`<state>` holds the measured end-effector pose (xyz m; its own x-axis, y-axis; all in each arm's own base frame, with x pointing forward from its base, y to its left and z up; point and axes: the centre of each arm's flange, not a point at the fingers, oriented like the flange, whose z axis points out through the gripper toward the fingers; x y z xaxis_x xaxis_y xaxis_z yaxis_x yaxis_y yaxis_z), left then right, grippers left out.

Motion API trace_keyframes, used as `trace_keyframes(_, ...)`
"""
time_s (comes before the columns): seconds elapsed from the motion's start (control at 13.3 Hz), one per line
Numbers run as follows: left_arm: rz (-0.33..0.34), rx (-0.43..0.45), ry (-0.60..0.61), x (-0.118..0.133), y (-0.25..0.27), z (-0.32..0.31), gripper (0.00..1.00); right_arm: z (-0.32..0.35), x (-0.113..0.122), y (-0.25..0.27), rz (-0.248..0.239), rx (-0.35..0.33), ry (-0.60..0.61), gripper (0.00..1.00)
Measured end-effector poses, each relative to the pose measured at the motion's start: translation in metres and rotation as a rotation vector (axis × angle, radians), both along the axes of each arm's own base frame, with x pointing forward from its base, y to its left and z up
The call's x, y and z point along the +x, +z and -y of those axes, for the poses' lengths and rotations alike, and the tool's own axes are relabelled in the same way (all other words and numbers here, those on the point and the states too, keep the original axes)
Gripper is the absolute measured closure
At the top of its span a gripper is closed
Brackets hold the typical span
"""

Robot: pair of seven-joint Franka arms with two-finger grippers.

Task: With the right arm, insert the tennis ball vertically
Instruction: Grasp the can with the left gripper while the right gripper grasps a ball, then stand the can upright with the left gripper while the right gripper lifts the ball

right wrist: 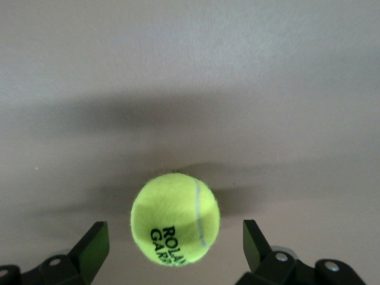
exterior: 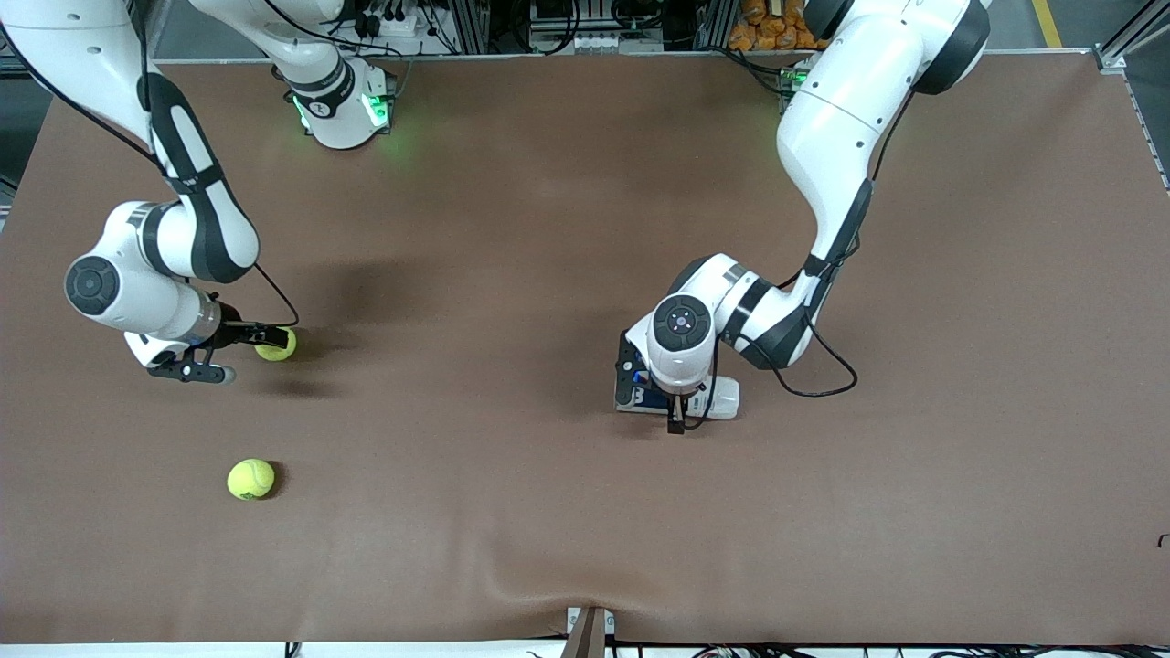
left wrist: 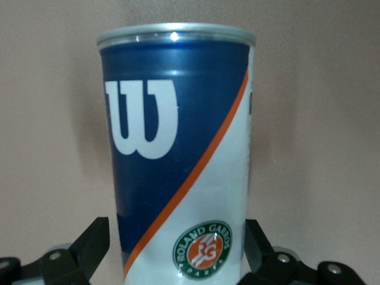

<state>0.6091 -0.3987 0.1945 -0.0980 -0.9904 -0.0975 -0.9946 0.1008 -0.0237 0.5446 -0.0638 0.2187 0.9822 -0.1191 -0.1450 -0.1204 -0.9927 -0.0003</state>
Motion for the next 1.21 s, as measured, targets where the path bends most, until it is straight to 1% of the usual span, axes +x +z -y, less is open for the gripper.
trace_keyframes(0.15,0.011,-0.011,-0.002,0.001,-0.002,0.001,0.0,0.0,-0.002,-0.016,-0.02,0.001,0.0,0.0)
trace_keyframes(0.38,0.029,-0.009,-0.021,0.002,-0.008,0.002,0.0,0.0,0.0,-0.027,-0.021,0.0,0.0,0.0)
trace_keyframes(0.45,0.041,0.004,-0.036,0.002,-0.009,0.002,0.09,0.0,0.001,-0.027,-0.02,0.0,0.0,0.0)
trace_keyframes(0.53,0.047,0.011,-0.044,0.003,-0.008,0.002,0.21,0.0,0.001,-0.028,-0.02,0.0,0.0,0.0)
trace_keyframes(0.6,0.052,0.012,-0.048,0.003,-0.007,0.002,0.3,0.0,0.002,-0.03,-0.022,0.0,0.0,0.0)
trace_keyframes(0.68,0.054,0.012,-0.049,0.003,-0.006,0.003,0.33,0.001,0.002,-0.033,-0.023,0.0,0.0,0.0)
trace_keyframes(0.83,0.06,0.008,-0.047,0.005,-0.004,0.002,0.34,0.001,0.002,-0.039,-0.026,-0.001,0.0,0.0)
trace_keyframes(0.98,0.062,-0.017,-0.034,0.007,0.002,0.006,0.4,0.001,0.002,-0.044,-0.032,0.0,0.0,0.0)
trace_keyframes(1.06,0.051,-0.049,-0.016,0.006,0.007,0.011,0.39,0.0,0.001,-0.045,-0.033,0.0,0.0,0.09)
trace_keyframes(1.21,0.032,-0.136,0.01,0.004,0.026,0.025,0.39,0.0,0.002,-0.045,-0.032,0.0,0.0,0.33)
